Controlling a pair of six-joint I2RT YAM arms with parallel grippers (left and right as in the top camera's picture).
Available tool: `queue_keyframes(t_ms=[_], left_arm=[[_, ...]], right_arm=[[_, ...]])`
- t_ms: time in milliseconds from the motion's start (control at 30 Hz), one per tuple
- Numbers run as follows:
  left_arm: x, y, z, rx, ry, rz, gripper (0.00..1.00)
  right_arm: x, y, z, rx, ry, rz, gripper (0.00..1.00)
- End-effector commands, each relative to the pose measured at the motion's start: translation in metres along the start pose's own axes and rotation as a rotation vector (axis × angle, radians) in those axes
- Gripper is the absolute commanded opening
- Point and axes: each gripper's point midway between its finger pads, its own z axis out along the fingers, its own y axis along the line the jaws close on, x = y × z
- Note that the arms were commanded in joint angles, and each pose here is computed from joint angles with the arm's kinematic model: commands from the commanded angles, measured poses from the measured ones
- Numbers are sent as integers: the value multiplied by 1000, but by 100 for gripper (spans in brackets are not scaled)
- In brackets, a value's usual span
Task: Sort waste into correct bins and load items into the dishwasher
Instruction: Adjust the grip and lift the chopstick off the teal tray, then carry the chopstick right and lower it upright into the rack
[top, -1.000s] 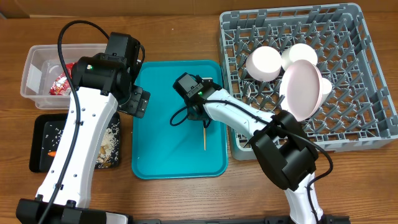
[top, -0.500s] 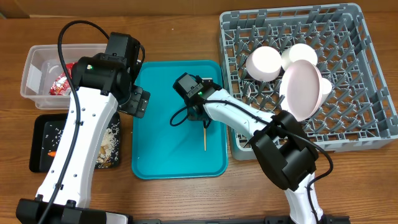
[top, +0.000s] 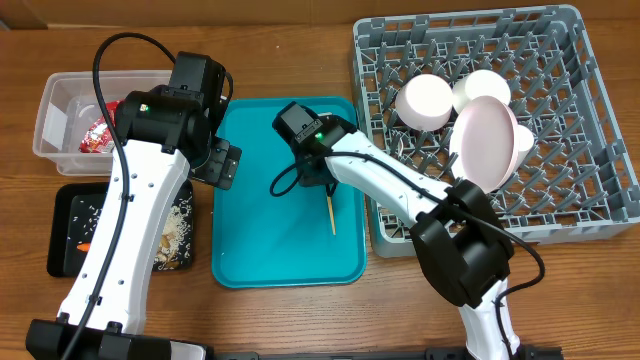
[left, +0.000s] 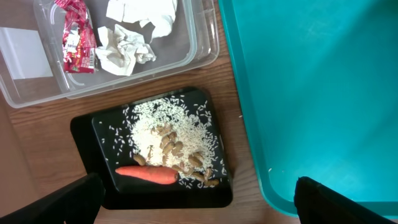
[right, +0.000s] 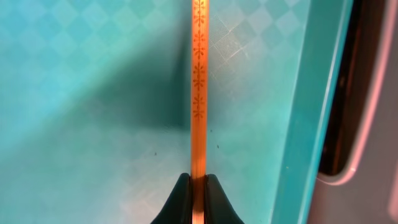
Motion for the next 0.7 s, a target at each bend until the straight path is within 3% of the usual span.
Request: queue_keyframes(t_ms=[0, 300, 667], left_arm=[[-3, 3, -8, -8, -24, 8, 100], [-3, 3, -8, -8, -24, 9, 100], [-3, 3, -8, -8, -24, 8, 100]], right_arm=[[-22, 3, -42, -54, -95, -48, 4], [-40, -27, -96, -80, -184, -33, 4], [-62, -127, -123, -7, -212, 69, 4]])
